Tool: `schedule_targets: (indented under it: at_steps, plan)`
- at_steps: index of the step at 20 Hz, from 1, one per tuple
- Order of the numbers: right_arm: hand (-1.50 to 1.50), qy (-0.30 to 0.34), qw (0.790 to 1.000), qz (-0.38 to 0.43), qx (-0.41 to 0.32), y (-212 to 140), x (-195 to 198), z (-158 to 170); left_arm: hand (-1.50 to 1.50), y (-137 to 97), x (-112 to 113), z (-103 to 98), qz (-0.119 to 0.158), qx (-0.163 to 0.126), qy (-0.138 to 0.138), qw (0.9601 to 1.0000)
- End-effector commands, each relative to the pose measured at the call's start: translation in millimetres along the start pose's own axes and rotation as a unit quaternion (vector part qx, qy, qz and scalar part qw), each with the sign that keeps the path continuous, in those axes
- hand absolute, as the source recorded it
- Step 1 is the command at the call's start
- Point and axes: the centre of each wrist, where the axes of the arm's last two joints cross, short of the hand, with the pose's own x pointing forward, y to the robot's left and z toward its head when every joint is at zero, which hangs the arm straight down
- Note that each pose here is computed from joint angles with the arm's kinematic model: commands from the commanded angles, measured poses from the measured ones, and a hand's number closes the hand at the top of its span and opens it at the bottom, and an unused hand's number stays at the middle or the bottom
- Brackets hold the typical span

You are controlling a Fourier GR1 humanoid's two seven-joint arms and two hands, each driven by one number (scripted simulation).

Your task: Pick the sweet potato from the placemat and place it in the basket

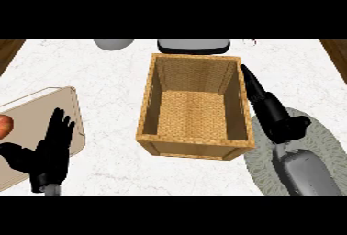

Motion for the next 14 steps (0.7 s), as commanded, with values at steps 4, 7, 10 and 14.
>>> schedule_targets:
  at_steps: [4, 7, 10, 14]
  plan:
    - [1.50, -0.005, 0.944, 0.071, 0.323, 59, 2, 24, 0.00, 4, 56, -20, -0.139, -0.090, -0.145, 0.9754]
    - [1.50, -0.121, 0.974, -0.185, 0.043, 51, 12, 21, 0.00, 4, 56, -20, -0.150, -0.093, -0.160, 0.9711]
    - [1.50, 0.023, 0.888, -0.035, 0.457, 105, -28, 98, 0.00, 2, 67, -26, -0.214, -0.147, -0.192, 0.9463]
    - [-1.50, -0.076, 0.890, 0.063, 0.446, 101, 4, 138, 0.00, 7, 72, -32, -0.223, -0.143, -0.188, 0.9457]
